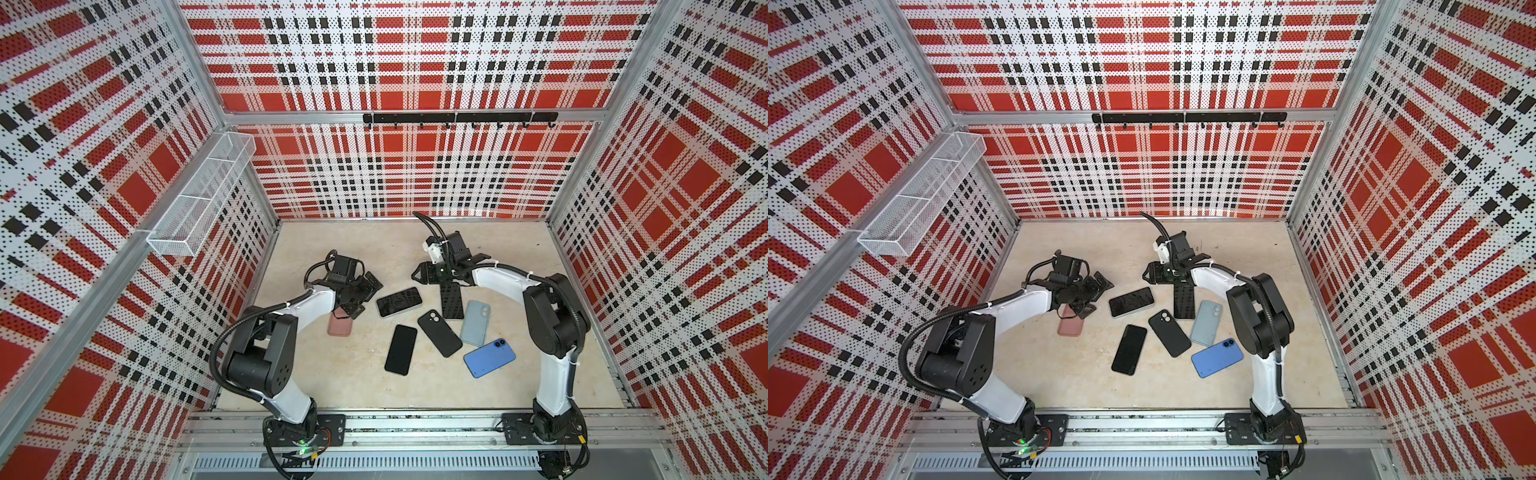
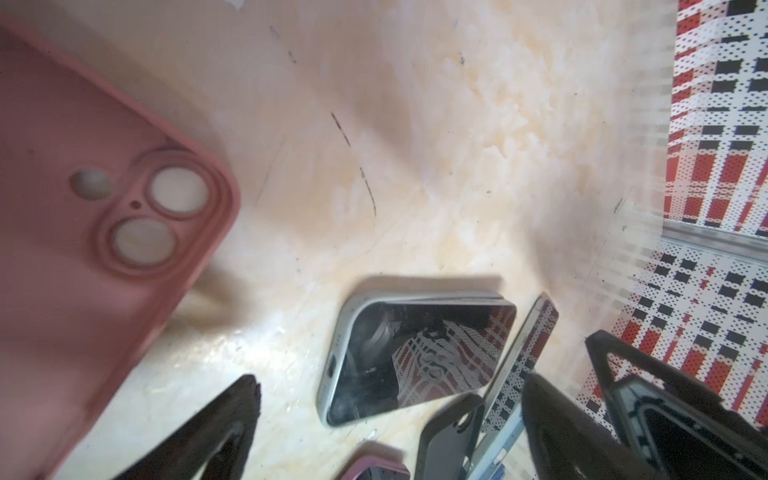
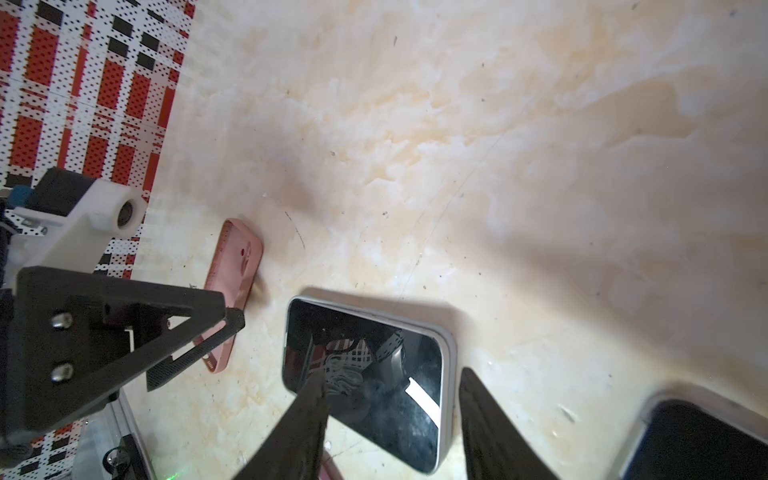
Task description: Put the phone into the phone case
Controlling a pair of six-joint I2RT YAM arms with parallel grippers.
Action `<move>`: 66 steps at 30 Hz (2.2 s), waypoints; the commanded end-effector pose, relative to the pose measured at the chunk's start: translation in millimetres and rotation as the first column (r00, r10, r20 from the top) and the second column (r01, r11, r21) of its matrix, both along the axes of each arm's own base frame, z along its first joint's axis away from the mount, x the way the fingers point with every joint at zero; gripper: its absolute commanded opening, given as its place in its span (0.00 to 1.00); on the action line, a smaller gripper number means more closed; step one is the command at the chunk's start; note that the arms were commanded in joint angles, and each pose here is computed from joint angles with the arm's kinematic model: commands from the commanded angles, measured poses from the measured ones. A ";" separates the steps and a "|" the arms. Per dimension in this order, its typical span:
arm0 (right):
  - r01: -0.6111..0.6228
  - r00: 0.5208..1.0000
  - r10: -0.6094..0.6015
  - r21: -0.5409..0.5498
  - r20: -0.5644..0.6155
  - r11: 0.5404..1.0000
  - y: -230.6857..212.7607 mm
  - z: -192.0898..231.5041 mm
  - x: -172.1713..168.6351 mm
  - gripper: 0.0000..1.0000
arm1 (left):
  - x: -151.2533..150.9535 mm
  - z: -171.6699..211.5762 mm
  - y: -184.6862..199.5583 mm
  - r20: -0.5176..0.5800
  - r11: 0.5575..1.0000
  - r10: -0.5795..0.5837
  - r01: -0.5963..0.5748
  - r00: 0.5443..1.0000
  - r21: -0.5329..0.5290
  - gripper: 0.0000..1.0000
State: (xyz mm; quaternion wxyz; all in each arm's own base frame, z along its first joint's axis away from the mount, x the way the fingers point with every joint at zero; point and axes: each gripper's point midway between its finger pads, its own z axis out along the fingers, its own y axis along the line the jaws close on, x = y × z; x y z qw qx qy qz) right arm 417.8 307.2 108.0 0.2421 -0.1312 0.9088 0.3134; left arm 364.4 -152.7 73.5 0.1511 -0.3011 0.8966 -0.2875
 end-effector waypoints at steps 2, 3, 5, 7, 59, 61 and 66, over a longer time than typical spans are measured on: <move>-0.027 1.000 0.026 -0.054 -0.010 0.998 -10.2 -8.4 -13.1 0.47 | -12.7 12.3 0.2 0.019 0.997 -0.067 0.066 0.998 0.031 1.00; -0.030 0.999 0.029 -0.058 -0.025 0.998 -10.7 -13.0 -15.0 0.45 | -16.7 10.7 -1.1 0.012 0.997 -0.075 0.075 0.997 0.027 1.00; -0.040 0.998 0.036 -0.066 -0.060 0.997 -10.8 -25.8 -19.6 0.40 | -22.5 5.7 -4.9 0.005 0.996 -0.091 0.091 0.996 0.014 1.00; -0.046 0.995 0.040 -0.063 -0.091 0.997 -9.9 -36.5 -22.2 0.34 | -24.8 2.3 -8.4 0.006 0.995 -0.102 0.102 0.995 0.002 1.00; -0.104 0.977 0.102 0.001 -0.185 0.995 7.1 -67.5 -20.9 0.40 | -16.1 -49.0 -21.5 -0.027 0.987 -0.139 0.141 0.990 0.075 0.99; -0.123 0.972 0.125 0.024 -0.201 0.992 11.3 -69.8 -23.1 0.41 | -15.4 -50.1 -22.6 -0.026 0.988 -0.140 0.141 0.990 0.068 0.99; -0.173 0.952 0.191 0.094 -0.240 0.980 21.6 -73.0 -33.4 0.42 | -11.9 -50.1 -28.5 -0.010 0.988 -0.146 0.146 0.989 0.044 0.98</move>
